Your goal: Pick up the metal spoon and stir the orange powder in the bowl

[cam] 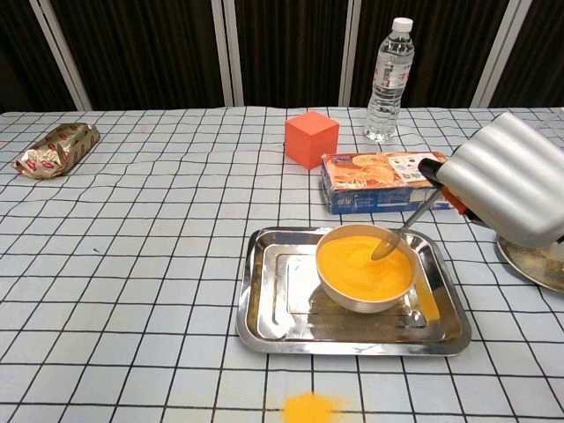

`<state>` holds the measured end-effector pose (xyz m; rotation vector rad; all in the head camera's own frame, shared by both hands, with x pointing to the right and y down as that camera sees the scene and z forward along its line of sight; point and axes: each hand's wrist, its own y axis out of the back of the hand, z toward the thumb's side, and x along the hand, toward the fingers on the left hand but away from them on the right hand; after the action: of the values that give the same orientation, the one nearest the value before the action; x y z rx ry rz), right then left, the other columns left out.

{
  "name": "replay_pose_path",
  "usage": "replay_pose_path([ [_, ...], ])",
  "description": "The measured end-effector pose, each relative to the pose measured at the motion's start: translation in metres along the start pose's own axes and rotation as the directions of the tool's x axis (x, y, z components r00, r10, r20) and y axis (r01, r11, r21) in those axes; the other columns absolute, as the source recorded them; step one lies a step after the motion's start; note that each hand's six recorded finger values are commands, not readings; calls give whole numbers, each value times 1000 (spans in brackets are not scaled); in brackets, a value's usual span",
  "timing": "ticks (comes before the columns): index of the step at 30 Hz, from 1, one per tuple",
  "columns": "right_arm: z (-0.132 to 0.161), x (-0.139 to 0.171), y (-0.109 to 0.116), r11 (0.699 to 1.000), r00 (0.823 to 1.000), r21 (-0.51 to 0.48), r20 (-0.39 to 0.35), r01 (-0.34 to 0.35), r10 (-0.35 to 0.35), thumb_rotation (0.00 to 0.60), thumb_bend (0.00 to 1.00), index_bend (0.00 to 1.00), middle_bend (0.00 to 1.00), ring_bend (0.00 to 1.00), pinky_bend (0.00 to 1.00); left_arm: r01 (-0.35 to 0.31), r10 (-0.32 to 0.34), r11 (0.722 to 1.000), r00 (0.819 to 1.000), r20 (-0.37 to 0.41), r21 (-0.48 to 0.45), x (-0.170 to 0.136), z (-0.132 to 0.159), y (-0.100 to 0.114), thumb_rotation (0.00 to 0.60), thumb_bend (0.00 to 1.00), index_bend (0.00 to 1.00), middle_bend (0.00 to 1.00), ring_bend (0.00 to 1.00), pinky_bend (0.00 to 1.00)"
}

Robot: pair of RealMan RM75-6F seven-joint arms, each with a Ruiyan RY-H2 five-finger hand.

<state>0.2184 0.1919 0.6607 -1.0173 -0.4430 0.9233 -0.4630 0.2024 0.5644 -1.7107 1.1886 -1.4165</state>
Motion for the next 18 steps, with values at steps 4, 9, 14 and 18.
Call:
replay_pose_path([
  [4,-1,5,-3,1000,1000,11,-17,-1,1,600,744,807,1000,1000,974,1,-1,1000,1000,0,0,0,0,0,600,0,0,0,0,0],
  [9,3,8,-5,1000,999,30,-39,3,-2,600,744,807,1000,1000,974,0,0,1000,1000,0,-1,0,0,0,600,0,0,0,0,0],
  [14,8,9,-5,999,998,35,-57,8,-6,600,744,807,1000,1000,974,1,-1,1000,1000,-1,-2,0,0,0,600,0,0,0,0,0],
  [18,12,11,-3,999,997,39,-73,11,-9,600,744,807,1000,1000,974,1,-1,1000,1000,0,-2,0,0,0,600,0,0,0,0,0],
])
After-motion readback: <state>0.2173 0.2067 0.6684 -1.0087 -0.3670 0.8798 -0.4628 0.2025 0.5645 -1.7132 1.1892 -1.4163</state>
